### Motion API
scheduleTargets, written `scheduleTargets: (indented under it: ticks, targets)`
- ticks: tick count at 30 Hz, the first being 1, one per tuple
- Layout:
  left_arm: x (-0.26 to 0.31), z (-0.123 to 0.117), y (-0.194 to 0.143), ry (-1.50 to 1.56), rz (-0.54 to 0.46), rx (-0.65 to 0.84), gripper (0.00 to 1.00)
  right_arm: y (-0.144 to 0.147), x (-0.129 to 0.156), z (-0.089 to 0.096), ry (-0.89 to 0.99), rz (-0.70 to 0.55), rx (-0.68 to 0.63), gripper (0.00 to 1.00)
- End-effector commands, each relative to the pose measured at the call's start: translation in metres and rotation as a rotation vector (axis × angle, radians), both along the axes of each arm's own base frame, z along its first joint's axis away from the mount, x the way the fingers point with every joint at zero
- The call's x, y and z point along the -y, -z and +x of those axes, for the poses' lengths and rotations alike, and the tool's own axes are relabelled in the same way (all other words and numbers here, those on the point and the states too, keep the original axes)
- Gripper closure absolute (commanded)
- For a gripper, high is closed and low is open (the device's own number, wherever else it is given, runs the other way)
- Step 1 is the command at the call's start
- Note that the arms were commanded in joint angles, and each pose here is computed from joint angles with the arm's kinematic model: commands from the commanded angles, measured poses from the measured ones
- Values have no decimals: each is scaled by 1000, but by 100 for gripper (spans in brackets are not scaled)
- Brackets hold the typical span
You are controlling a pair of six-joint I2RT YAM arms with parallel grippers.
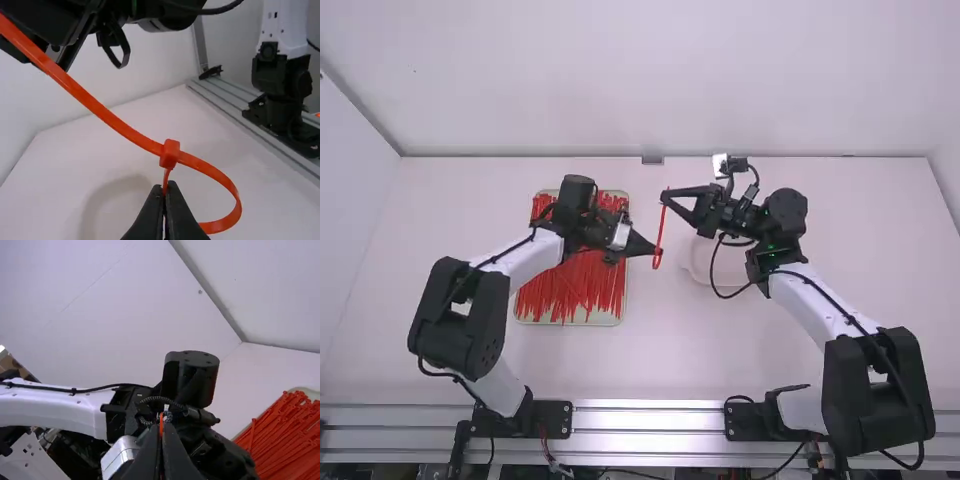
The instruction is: Fasten the cable tie
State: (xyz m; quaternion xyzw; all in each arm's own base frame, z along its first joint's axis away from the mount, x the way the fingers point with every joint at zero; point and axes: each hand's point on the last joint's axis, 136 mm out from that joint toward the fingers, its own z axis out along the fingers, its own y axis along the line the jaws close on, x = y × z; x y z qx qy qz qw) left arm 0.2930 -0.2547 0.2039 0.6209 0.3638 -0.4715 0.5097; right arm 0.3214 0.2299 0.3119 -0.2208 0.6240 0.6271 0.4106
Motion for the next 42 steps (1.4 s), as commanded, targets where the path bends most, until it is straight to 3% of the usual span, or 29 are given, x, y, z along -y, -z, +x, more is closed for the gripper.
scheduleTargets:
  ticks: [1,42]
  targets:
    - [1,-12,5,51,-27,-37,98,-28,3,-1,22,36,65,100]
    - [-2,-32,46,26,21,-103,98,-37,5,1,45,62,81,100]
